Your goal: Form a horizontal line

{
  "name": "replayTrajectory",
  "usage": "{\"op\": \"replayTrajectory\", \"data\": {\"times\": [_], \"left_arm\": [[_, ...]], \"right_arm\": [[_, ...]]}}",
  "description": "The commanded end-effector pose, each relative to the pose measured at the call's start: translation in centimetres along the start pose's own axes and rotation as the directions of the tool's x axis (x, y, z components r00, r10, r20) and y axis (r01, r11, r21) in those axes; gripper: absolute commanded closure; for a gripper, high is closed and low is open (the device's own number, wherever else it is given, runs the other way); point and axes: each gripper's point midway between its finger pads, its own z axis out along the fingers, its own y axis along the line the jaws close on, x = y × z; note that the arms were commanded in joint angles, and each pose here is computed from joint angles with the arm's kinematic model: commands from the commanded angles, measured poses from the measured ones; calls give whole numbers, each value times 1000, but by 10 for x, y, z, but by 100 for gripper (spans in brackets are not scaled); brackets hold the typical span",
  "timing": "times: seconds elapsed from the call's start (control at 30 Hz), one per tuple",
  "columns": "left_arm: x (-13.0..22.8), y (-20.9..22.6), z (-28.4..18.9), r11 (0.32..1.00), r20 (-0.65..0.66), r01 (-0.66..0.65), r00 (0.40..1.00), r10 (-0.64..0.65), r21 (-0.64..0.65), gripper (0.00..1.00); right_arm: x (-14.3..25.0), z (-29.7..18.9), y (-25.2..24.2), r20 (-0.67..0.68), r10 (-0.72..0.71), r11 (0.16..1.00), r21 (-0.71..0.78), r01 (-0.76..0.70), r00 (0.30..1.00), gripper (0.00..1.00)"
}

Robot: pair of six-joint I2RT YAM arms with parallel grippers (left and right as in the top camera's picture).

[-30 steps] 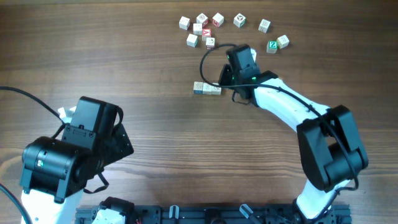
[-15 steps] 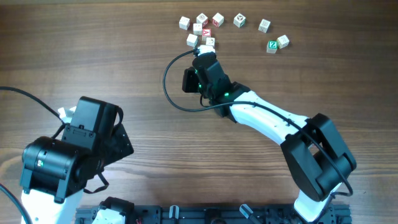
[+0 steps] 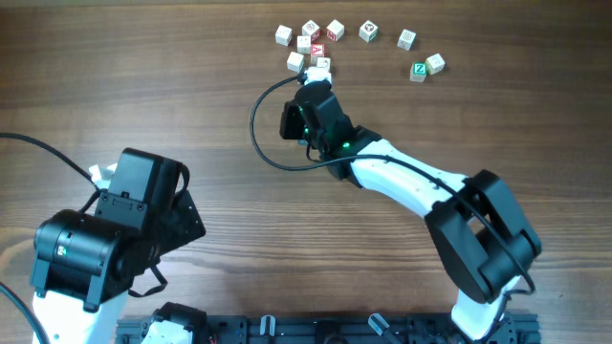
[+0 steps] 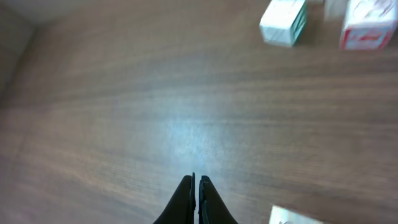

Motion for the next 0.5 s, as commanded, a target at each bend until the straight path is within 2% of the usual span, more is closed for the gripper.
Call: {"op": "replayTrajectory", "data": {"times": [0.0, 0.1, 0.2, 0.47], "left_arm": [[-2, 3, 1, 1000, 6, 19, 1000, -19, -17, 0], [-2, 3, 1, 1000, 6, 19, 1000, -19, -18, 0], [-2, 3, 1, 1000, 6, 19, 1000, -19, -18, 0], [-2, 3, 1, 1000, 6, 19, 1000, -19, -17, 0]], "right_arm": [[24, 12, 10, -77, -5, 999, -49, 1, 997, 95], [34, 12, 15, -96, -20, 999, -47, 16, 995, 95], [37, 12, 0, -91, -12, 999, 39, 15, 996, 95], [46, 15, -16, -111, 2, 994, 107, 10, 994, 95]]}}
